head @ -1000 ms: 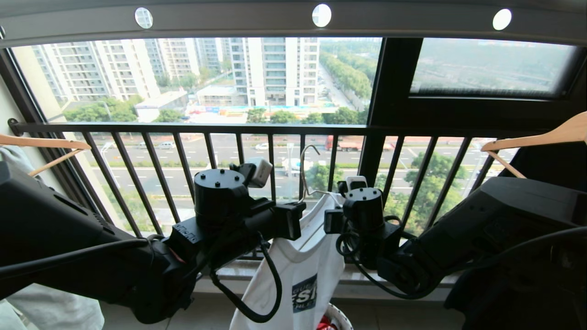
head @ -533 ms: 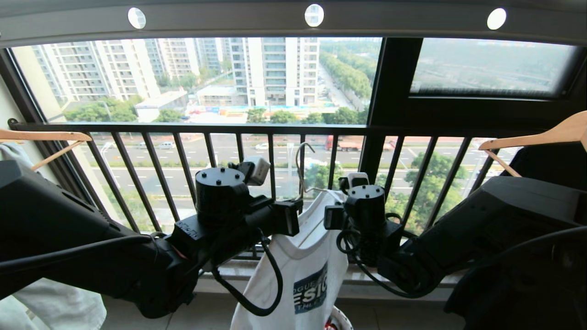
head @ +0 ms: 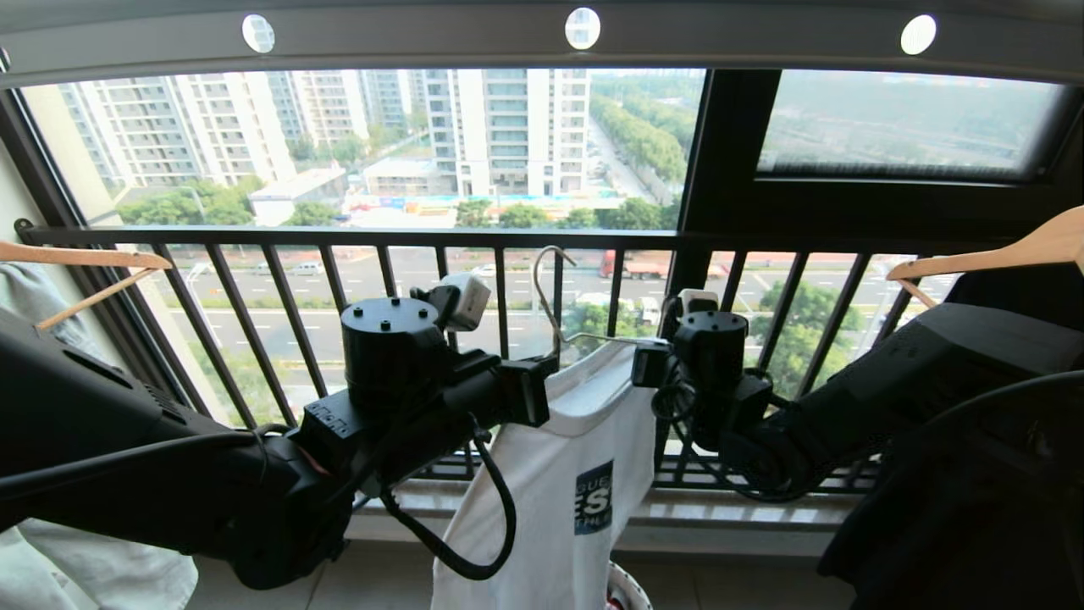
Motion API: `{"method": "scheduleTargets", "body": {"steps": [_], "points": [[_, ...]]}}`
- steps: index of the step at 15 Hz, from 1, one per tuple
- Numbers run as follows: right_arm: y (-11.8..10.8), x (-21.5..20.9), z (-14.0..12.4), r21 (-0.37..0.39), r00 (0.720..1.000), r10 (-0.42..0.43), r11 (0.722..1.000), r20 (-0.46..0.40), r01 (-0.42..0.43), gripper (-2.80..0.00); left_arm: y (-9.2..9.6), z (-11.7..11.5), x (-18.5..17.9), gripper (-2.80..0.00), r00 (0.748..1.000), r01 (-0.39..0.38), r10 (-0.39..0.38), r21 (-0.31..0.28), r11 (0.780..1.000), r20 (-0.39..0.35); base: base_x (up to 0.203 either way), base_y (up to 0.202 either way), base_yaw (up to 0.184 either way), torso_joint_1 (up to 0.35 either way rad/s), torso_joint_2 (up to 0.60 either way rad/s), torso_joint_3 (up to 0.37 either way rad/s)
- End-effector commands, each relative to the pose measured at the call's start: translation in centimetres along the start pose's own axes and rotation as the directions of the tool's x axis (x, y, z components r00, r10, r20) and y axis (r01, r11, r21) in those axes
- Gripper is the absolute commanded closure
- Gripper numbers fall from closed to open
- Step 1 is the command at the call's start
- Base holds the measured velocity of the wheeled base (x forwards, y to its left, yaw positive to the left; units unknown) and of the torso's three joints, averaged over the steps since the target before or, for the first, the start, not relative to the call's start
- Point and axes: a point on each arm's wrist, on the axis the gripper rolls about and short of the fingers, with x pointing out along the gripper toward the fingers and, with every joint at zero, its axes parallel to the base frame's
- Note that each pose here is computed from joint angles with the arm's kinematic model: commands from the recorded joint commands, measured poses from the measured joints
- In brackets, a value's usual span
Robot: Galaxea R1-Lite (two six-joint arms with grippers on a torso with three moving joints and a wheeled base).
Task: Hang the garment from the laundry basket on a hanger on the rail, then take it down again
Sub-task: Take the clothes off the clothes rack
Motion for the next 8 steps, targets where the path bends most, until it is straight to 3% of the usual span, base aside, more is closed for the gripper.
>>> {"method": "scheduleTargets", "body": {"steps": [1,8], "points": [[-1.5,1.3,0.3,0.012,0.999,-0.044,0.999,0.018,0.044,0.00,-0.2,0.5,-0.3,0.00,1.000,0.005,-0.005,0.000,1.000,0.018,0.000,0.000,0.000,0.000,0.00,0.000],[-3.2,3.2,-0.5,0.011,0.996,-0.092,0.996,0.013,0.092,0.00,-0.2,0.7,-0.4,0.00,1.000,0.003,-0.003,0.002,1.000,0.026,0.000,0.000,0.000,0.000,0.00,0.000]]}}
